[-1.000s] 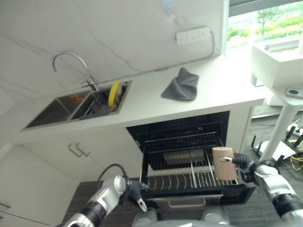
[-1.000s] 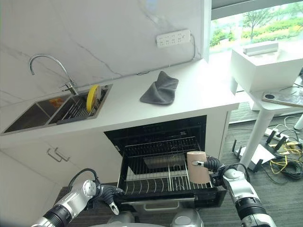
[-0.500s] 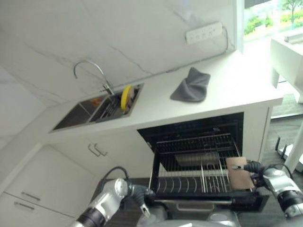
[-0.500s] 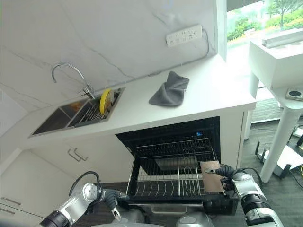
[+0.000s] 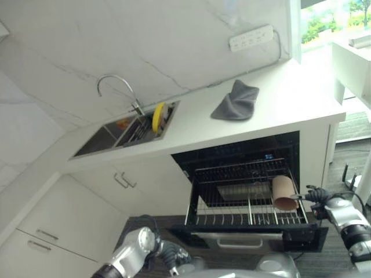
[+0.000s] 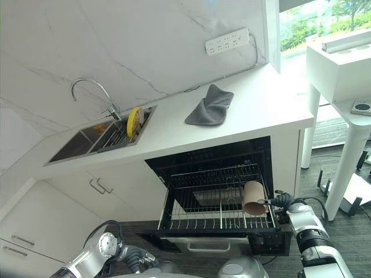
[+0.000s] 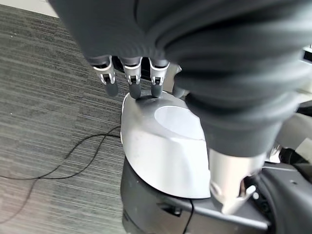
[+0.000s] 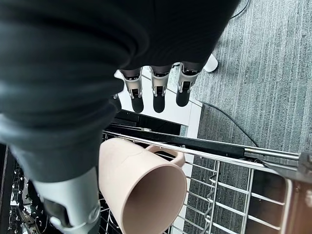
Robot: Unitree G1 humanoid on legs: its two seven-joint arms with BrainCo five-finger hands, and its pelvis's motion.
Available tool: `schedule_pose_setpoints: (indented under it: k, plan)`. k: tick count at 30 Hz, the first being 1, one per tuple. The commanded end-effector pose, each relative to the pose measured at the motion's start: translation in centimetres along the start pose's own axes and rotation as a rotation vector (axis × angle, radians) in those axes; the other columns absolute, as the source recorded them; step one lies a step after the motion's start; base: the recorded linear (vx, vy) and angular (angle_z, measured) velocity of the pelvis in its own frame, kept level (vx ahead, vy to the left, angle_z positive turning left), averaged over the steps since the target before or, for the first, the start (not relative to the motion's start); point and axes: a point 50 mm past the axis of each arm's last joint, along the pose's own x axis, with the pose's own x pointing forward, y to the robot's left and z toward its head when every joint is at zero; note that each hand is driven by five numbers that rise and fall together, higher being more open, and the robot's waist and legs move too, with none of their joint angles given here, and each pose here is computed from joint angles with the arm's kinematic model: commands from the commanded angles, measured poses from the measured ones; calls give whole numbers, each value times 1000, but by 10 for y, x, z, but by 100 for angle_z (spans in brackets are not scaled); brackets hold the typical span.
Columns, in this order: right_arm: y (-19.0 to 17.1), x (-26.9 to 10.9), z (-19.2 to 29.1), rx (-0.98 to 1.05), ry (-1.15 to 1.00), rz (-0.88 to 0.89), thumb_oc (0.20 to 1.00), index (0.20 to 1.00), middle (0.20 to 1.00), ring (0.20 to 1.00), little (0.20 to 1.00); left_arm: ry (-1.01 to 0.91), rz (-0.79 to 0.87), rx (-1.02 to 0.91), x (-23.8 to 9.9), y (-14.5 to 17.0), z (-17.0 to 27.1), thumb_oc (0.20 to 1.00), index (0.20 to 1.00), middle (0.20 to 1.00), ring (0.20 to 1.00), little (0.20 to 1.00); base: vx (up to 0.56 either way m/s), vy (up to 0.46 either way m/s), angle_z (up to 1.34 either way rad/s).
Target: Place the dishes in the dishwasher.
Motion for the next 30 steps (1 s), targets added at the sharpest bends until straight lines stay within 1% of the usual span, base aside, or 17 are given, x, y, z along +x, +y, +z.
schedule_pose_setpoints:
  k: [1, 4, 7, 8, 10, 13, 14, 15, 20, 24, 29, 30]
  plan:
    - [-21, -4, 21, 57, -91, -49, 1000, 1000, 1000, 1000, 1000, -67, -342, -160, 27, -100, -14, 1000, 1000, 1000, 1000, 1000, 0, 0, 0]
    - [-23, -6, 24, 75, -115, -59, 1000, 1000, 1000, 1000, 1000, -146, -264, -189, 23, -92, -6, 1000, 1000, 1000, 1000, 1000, -18, 27, 1]
    - [-29, -15, 48, 155, -230, -85, 1000, 1000, 1000, 1000, 1000, -288, -113, -262, 16, -75, 12, 1000, 1000, 1000, 1000, 1000, -96, 72, -2]
    - [-36, -30, 72, 215, -380, -108, 1000, 1000, 1000, 1000, 1000, -437, 61, -331, 3, -56, 25, 1000, 1000, 1000, 1000, 1000, -165, 99, -3]
    - [-47, -44, 84, 266, -489, -116, 1000, 1000, 1000, 1000, 1000, -562, 189, -397, -10, -44, 34, 1000, 1000, 1000, 1000, 1000, -138, 94, 4]
    - [-51, -68, 92, 347, -639, -110, 1000, 1000, 1000, 1000, 1000, -736, 381, -482, -34, -27, 41, 1000, 1000, 1000, 1000, 1000, -173, 52, 9]
    - [-49, -83, 88, 413, -725, -103, 1000, 1000, 1000, 1000, 1000, -844, 523, -524, -53, -14, 41, 1000, 1000, 1000, 1000, 1000, -258, -2, 0]
    - [-48, -90, 84, 446, -766, -96, 1000, 1000, 1000, 1000, 1000, -895, 597, -540, -63, -8, 40, 1000, 1000, 1000, 1000, 1000, -262, -34, 7]
    - [-52, -118, 67, 566, -912, -86, 1000, 1000, 1000, 1000, 1000, -1045, 863, -586, -106, 18, 26, 1000, 1000, 1000, 1000, 1000, -213, -92, 5]
    - [-56, -130, 69, 619, -976, -108, 1000, 1000, 1000, 1000, 1000, -1090, 984, -521, -129, 33, 24, 1000, 1000, 1000, 1000, 1000, -226, -137, 0]
    - [-57, -142, 79, 659, -1060, -171, 1000, 1000, 1000, 1000, 1000, -1145, 1099, -447, -153, 48, 29, 1000, 1000, 1000, 1000, 1000, -253, -146, 5]
    - [-56, -145, 83, 682, -1091, -189, 1000, 1000, 1000, 1000, 1000, -1175, 1144, -427, -162, 52, 31, 1000, 1000, 1000, 1000, 1000, -298, -161, 15]
